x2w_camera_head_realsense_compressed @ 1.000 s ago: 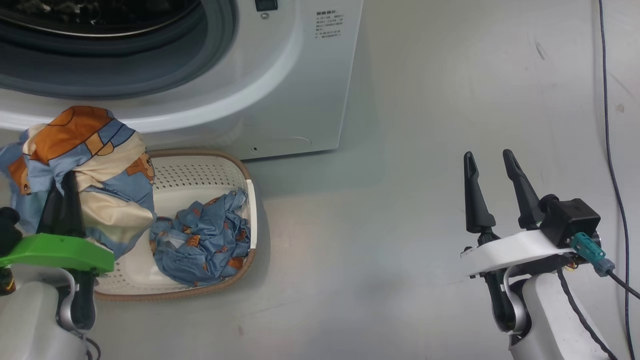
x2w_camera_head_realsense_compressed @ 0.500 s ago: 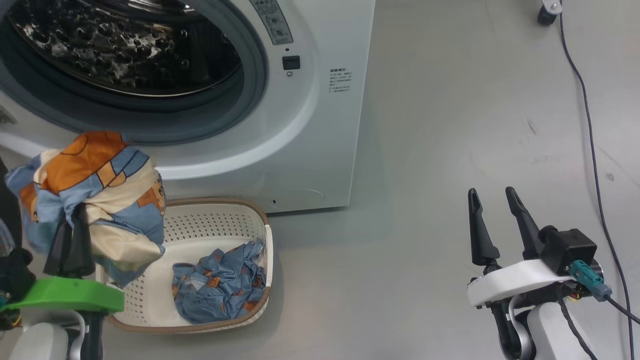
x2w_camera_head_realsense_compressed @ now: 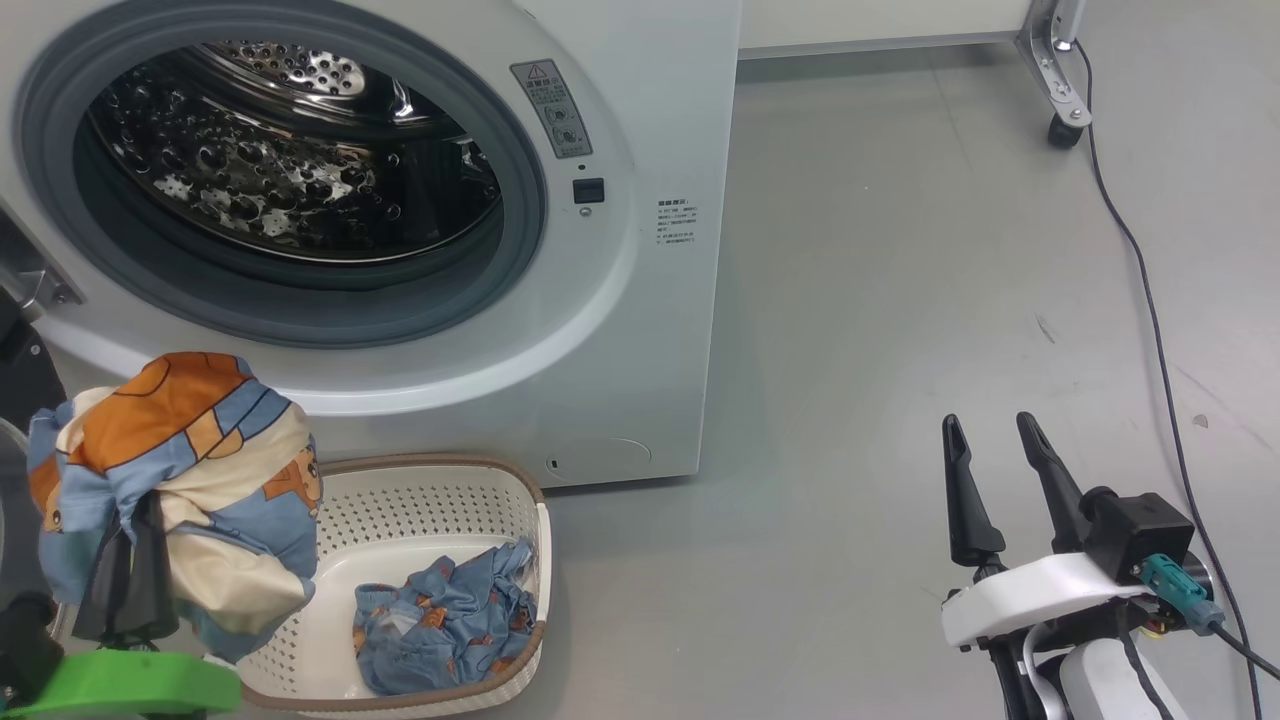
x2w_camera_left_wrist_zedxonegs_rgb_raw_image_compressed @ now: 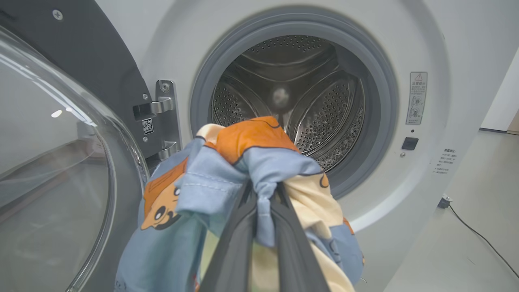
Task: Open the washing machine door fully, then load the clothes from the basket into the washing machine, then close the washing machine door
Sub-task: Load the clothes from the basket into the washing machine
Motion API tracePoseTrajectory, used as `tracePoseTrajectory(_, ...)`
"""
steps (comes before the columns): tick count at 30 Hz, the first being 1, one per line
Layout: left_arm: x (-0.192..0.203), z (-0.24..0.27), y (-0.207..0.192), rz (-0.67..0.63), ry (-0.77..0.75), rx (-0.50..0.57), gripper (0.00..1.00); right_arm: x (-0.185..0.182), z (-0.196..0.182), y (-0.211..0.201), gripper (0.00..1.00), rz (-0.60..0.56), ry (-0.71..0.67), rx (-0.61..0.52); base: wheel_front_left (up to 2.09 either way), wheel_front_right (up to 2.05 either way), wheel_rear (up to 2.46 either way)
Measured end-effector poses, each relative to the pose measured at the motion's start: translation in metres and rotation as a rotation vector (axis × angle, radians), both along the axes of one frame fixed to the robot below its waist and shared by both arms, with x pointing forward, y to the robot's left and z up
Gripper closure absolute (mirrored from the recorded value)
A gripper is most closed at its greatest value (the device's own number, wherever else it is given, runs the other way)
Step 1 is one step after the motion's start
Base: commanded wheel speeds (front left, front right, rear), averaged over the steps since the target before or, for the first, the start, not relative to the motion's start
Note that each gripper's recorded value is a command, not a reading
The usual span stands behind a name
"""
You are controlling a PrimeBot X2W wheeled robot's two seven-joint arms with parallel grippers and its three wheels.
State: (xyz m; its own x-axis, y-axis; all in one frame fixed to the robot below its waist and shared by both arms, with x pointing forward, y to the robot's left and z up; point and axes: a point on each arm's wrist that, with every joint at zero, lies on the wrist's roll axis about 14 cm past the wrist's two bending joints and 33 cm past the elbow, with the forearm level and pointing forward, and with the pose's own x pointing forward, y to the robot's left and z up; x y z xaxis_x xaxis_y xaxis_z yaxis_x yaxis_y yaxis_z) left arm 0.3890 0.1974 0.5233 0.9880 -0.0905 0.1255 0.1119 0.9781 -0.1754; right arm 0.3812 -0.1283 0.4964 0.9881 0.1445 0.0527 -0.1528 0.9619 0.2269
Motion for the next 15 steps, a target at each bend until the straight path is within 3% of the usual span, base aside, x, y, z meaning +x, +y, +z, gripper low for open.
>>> tracePoseTrajectory(15, -0.0058, -0.0044, -0.0032, 0.018, 0.005, -0.033, 1.00, -0.0032, -0.0051, -0.0040, 0.00, -0.009, 0.013, 0.001, 0.00, 0.00, 0.00)
